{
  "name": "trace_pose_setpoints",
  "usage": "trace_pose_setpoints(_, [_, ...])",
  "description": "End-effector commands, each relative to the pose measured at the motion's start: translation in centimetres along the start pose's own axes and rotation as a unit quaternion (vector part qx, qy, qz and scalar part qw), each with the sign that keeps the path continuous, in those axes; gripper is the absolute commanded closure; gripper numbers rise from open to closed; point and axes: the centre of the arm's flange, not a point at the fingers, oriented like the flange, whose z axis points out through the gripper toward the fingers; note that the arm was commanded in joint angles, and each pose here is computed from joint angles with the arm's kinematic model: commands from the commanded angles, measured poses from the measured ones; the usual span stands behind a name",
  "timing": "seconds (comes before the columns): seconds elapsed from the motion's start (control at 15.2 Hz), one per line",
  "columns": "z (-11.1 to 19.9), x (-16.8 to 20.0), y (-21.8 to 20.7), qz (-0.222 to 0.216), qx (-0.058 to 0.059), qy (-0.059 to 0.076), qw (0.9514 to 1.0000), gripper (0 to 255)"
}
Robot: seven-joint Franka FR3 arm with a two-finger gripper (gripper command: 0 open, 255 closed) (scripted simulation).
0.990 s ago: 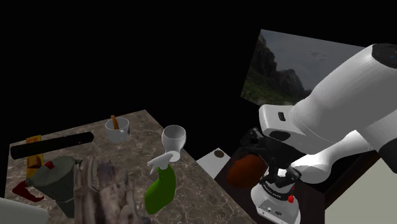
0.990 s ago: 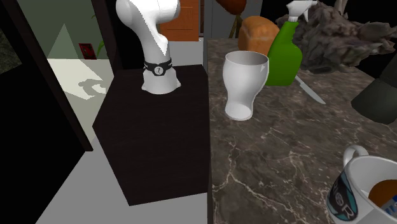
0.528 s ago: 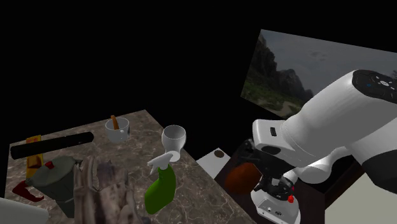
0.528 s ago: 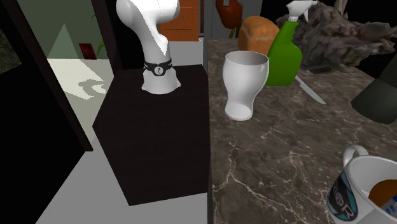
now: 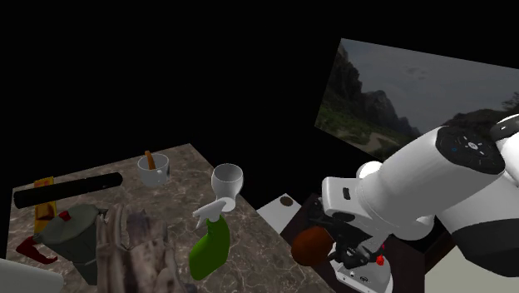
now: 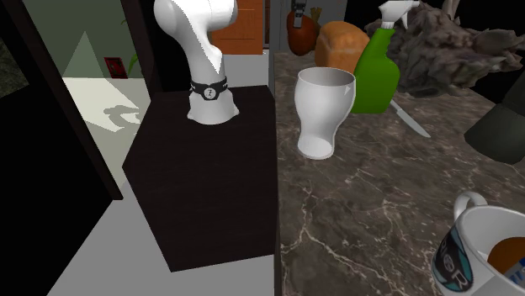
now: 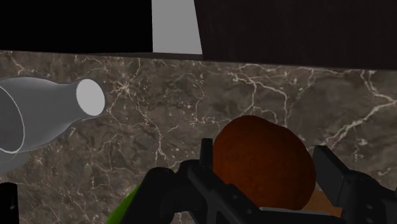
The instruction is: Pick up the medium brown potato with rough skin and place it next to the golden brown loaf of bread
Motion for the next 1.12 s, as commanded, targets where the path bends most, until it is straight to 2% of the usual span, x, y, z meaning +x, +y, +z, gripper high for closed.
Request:
trace_pose_setpoints(0.0, [1.0,0.0,-0.4,0.000,0.000,0.000,1.0000,255])
trace_pose_setpoints(1.06, [9.0,0.4,-3.0,0.000,0.000,0.000,1.0000,255])
